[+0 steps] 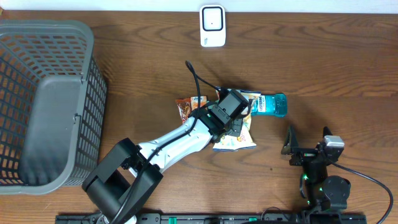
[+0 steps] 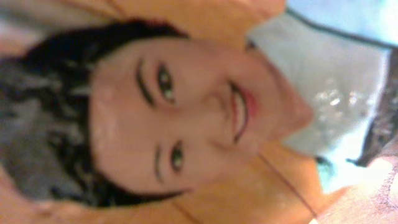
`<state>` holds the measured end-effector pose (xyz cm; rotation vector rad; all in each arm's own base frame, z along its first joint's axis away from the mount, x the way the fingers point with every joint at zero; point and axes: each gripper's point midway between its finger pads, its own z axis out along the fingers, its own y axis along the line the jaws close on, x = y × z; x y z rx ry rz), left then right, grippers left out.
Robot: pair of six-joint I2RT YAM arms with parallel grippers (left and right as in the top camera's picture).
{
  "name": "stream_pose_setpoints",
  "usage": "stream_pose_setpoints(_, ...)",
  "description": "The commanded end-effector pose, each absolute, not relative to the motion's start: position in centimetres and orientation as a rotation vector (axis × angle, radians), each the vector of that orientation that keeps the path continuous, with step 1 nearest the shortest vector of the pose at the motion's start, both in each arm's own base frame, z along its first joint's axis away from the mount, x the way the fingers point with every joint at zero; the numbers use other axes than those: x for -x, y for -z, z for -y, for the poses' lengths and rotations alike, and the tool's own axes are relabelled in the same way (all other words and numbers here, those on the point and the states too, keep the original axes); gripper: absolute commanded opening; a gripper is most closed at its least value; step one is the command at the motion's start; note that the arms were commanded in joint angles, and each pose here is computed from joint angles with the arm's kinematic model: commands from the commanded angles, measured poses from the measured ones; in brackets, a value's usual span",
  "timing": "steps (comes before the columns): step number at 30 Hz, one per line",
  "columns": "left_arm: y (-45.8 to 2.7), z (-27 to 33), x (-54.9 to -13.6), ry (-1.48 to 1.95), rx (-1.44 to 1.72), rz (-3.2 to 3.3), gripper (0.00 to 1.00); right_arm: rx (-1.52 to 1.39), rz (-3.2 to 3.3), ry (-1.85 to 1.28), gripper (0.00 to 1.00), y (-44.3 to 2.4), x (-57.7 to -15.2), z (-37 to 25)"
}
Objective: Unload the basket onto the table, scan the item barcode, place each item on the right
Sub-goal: 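Carry the yellow snack bag to the table and release it on the pile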
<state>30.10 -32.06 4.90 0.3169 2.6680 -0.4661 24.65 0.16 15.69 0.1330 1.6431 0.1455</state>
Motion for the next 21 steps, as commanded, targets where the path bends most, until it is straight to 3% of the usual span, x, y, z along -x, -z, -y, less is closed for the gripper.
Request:
stream_pose_setpoints(1,-5.0,32.0,-30.6,0.435,-0.34,-2.645,0.08,-0.124,-1.646,-0.136,0.99,-15.6,-24.6,-0.2)
stream_pose_setpoints(10,-3.8,31.9,-30.6,0.416,-0.325,-2.667,0.09,-0.124,-1.646,-0.135,0.99,-15.6,-24.6,-0.2)
stream_pose_setpoints(21,-1.3,22.0,-33.6,0.213,0.311,-2.814,0.08,-0.124,-1.646,-0.136,0.99,-15.6,-24.6,-0.2)
